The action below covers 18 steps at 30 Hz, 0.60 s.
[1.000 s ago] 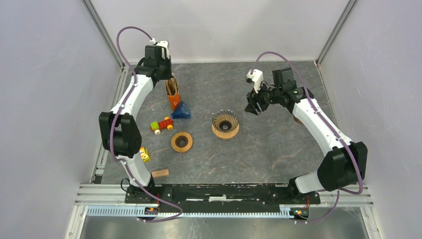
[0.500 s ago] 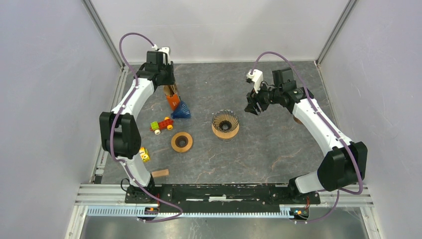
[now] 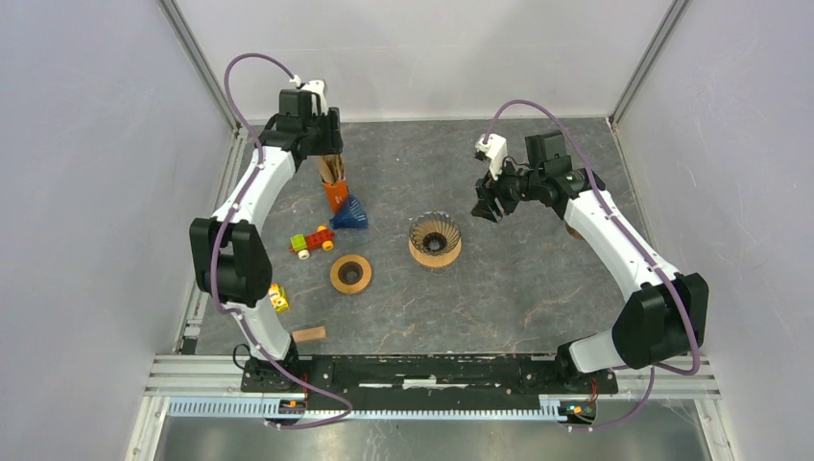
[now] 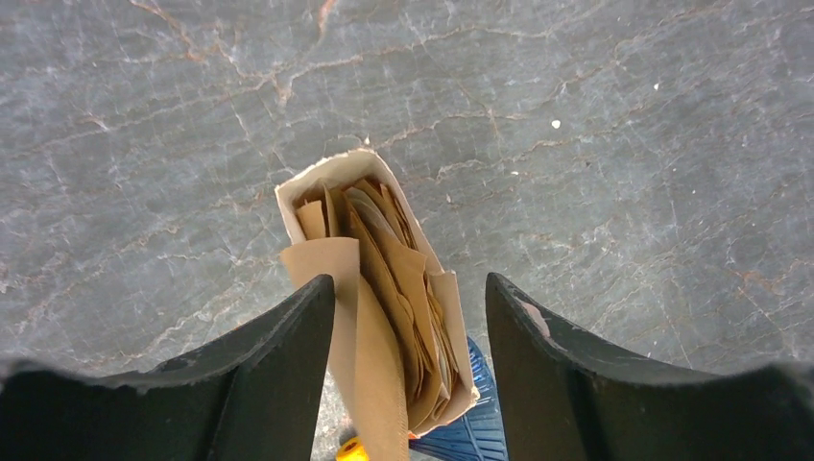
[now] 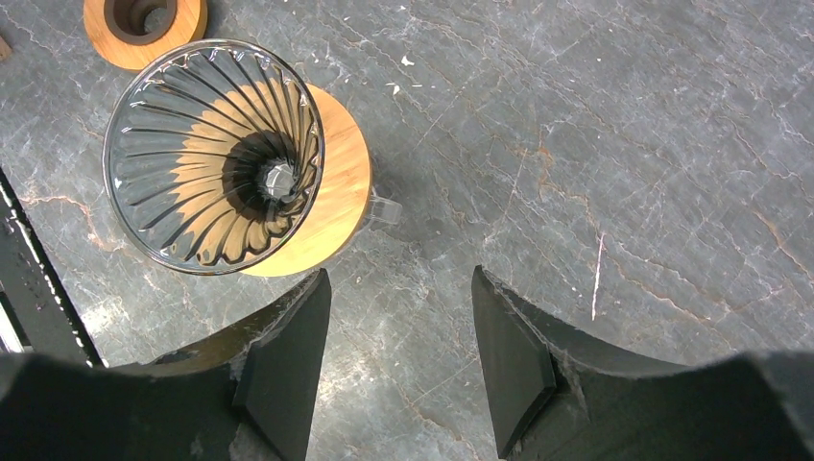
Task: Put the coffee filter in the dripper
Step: Pick up the coffee filter from the coffee filter holder.
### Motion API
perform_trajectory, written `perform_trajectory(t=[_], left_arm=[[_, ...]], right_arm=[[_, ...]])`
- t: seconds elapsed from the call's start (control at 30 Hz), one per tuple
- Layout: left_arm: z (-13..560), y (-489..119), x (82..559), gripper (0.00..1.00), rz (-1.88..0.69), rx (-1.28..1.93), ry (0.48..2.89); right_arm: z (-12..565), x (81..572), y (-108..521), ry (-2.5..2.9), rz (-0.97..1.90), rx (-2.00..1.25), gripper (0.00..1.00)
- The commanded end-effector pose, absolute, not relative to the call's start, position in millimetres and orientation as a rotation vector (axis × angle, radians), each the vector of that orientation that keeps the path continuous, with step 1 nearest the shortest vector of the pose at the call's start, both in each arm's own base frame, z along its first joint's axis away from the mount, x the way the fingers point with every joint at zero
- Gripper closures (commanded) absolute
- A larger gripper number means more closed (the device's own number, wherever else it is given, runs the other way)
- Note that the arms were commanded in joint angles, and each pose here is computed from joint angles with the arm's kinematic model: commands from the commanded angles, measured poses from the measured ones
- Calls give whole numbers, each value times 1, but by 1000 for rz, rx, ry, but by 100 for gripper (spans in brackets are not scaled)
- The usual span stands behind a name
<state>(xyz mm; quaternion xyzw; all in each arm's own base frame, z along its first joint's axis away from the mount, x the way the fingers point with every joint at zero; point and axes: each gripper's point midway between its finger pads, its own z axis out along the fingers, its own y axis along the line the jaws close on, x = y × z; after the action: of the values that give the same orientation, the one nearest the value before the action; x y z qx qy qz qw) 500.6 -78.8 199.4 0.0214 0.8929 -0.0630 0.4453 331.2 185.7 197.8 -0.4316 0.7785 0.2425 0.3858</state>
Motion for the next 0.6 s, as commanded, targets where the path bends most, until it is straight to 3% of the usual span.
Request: perform_trajectory(t=[0.0, 0.37, 0.57], left_arm=[[262, -74, 506, 33, -130, 86, 2061], [257, -67, 496, 25, -94, 75, 2069], [230, -70, 497, 36, -109, 79, 2127]], right_arm=[[205, 332, 189, 1945, 634, -1104, 38], [202, 332, 191, 1952, 653, -1111, 37], [202, 332, 192, 1958, 665, -1115, 38]])
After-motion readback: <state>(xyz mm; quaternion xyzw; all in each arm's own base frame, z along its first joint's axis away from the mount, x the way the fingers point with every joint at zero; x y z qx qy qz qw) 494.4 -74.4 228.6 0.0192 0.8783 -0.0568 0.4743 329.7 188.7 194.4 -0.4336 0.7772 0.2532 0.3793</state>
